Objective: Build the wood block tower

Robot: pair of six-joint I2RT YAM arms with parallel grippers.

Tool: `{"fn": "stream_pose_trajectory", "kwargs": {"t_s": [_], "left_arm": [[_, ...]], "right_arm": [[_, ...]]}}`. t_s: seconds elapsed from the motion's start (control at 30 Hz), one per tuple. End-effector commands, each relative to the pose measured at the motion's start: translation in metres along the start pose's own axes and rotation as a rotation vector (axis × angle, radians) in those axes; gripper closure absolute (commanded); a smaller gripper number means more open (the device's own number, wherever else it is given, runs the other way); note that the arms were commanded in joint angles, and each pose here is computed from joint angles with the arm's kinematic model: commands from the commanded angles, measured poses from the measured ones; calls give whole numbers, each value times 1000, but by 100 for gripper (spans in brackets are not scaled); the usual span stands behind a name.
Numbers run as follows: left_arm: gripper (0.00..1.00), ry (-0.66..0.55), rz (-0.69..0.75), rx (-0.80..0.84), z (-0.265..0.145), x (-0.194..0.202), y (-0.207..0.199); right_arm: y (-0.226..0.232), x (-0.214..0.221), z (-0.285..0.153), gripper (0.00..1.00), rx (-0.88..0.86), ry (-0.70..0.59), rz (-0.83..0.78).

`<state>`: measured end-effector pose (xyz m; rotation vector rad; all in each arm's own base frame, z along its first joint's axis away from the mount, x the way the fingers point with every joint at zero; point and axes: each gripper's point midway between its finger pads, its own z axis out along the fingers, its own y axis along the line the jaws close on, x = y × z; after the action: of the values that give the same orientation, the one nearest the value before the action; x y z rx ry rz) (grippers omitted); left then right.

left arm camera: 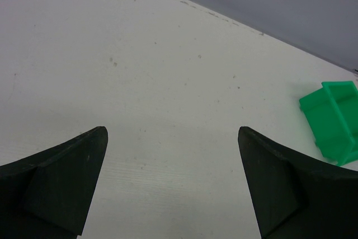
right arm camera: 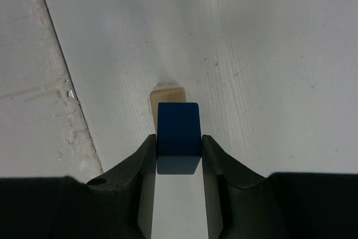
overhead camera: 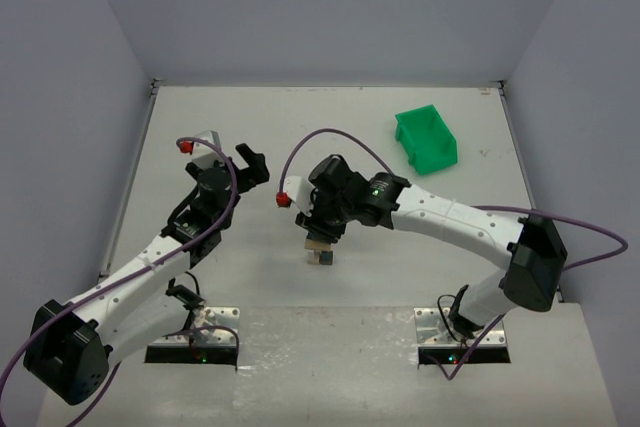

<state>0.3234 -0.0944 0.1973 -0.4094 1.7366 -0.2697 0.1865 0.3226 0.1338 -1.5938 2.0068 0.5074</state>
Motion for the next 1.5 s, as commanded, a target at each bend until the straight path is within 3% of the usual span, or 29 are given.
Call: {"fn": "stream_pose_trajectory", "kwargs": {"t_s": [0.0,1.47], "left_arm": [[0,-40,-15,43,0,-13,-13],[0,-45,-14,36,0,-14,-11]], "right_arm": [[3,-17,-2,78,8,-70,-41],[5,-1,22,65,8,-21,-85]]}}
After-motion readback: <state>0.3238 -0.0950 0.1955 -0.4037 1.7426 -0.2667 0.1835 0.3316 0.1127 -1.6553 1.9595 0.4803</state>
